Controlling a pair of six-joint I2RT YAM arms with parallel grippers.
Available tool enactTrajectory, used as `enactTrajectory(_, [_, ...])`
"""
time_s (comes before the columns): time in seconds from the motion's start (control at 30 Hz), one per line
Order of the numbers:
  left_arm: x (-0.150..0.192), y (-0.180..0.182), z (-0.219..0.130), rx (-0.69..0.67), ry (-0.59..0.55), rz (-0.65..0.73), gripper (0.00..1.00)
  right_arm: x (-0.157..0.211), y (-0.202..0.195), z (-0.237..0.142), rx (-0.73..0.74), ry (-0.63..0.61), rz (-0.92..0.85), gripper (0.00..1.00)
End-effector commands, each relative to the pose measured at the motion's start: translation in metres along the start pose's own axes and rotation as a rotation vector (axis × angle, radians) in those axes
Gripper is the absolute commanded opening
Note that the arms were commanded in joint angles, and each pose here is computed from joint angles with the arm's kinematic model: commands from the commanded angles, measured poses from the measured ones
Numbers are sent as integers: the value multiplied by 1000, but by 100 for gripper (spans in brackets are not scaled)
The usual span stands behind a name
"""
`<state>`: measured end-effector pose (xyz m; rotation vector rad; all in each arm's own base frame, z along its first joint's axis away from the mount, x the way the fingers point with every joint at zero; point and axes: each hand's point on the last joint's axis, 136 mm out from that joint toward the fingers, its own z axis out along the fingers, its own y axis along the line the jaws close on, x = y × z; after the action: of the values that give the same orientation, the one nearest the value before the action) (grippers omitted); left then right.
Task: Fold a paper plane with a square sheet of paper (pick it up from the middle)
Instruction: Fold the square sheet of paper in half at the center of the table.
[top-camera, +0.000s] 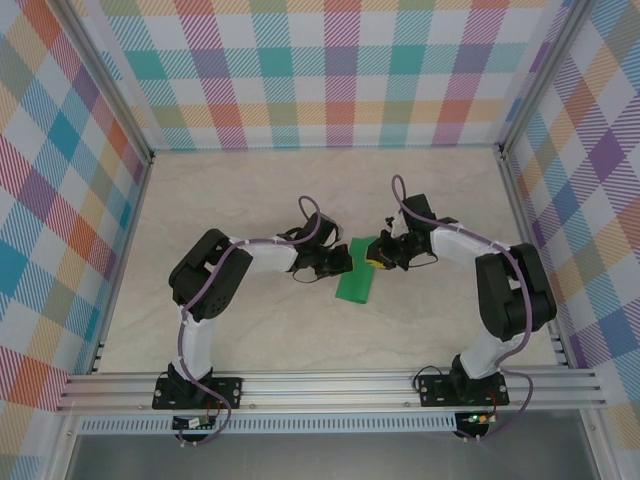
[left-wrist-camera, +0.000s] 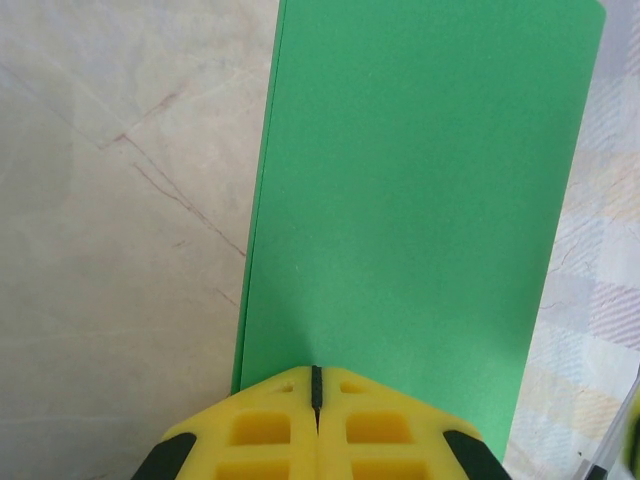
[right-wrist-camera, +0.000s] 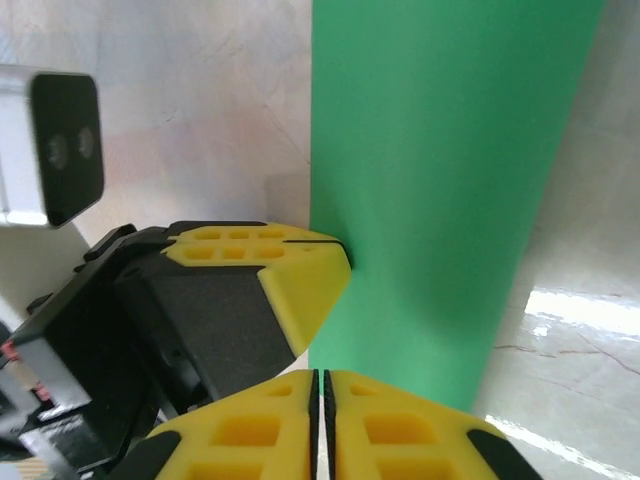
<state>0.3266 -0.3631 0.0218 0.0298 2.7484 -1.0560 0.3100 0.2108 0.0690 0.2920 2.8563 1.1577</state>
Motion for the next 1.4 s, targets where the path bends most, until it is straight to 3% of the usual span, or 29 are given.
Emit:
enactTrajectory(0.0, [24, 33, 7, -114, 64, -24, 0, 1, 10, 8, -74, 30, -9, 9])
enactTrajectory(0.77, [34, 41, 11, -131, 99, -26, 0, 22, -73, 38, 32, 91, 52, 11])
enactTrajectory(0.87, [34, 42, 11, -133, 101, -27, 0, 21, -70, 33, 30, 83, 40, 11])
enactTrajectory(1.13, [33, 41, 11, -133, 101, -26, 0, 24, -17, 6, -165, 43, -50, 11])
enactTrajectory(1.37, [34, 40, 12, -130, 104, -24, 0, 35, -43, 24, -125, 96, -17, 11])
